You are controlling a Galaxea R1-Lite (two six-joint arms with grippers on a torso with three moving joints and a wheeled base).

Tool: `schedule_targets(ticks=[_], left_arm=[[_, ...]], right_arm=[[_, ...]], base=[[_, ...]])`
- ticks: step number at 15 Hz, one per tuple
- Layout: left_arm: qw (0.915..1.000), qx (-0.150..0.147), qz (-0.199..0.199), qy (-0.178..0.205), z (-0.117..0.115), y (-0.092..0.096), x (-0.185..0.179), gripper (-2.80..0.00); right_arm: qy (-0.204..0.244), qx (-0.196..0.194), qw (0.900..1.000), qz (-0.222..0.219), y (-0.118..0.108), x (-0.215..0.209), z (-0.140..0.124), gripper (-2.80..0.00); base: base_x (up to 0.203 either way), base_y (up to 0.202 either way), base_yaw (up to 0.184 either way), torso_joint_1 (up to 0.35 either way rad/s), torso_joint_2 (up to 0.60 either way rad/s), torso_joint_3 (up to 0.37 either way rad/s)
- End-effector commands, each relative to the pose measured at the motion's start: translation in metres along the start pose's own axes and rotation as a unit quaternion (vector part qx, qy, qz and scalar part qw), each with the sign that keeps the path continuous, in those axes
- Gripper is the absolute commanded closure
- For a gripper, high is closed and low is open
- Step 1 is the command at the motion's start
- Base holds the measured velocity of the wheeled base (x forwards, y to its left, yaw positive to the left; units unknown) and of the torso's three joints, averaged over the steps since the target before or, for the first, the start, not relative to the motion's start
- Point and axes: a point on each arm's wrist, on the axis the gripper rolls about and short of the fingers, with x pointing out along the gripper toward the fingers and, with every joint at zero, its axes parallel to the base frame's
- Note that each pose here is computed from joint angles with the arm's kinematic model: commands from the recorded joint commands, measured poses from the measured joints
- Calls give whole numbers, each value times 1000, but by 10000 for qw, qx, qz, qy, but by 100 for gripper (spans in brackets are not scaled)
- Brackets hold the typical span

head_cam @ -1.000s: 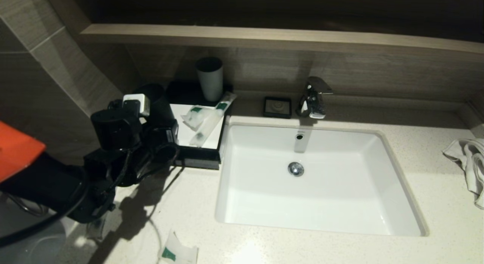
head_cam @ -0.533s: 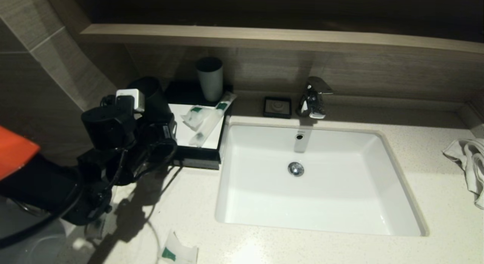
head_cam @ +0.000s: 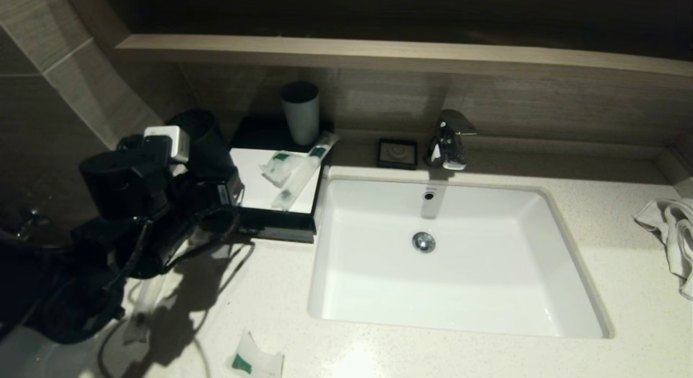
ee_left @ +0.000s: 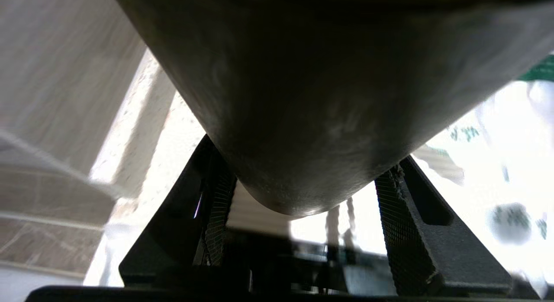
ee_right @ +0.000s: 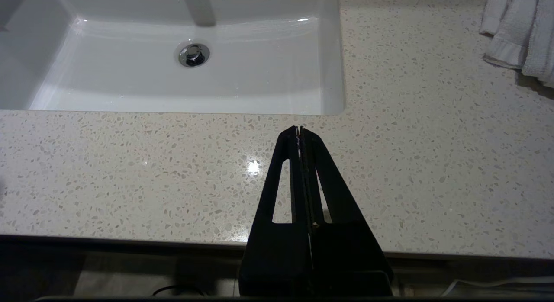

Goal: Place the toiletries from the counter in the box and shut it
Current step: Pick up the cup, then place the cup on the storage box

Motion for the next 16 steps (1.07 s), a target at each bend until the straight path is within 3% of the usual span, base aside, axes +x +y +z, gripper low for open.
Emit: schedule_targets(ticks=[1, 12, 16], left_arm=[[9999, -48, 4, -144, 17, 5, -16, 0], [9998, -47, -79, -171, 114, 12, -44, 0], [9995, 146, -76, -281, 138, 10, -40, 0]], right_arm=[[4, 1, 10000, 0, 0, 0, 0, 0], [0, -4, 10000, 0, 0, 0, 0, 0], [0, -2, 10000, 0, 0, 0, 0, 0]], base=[[0, 0, 0, 0, 0, 0], [0, 0, 0, 0, 0, 0], [0, 0, 0, 0, 0, 0]])
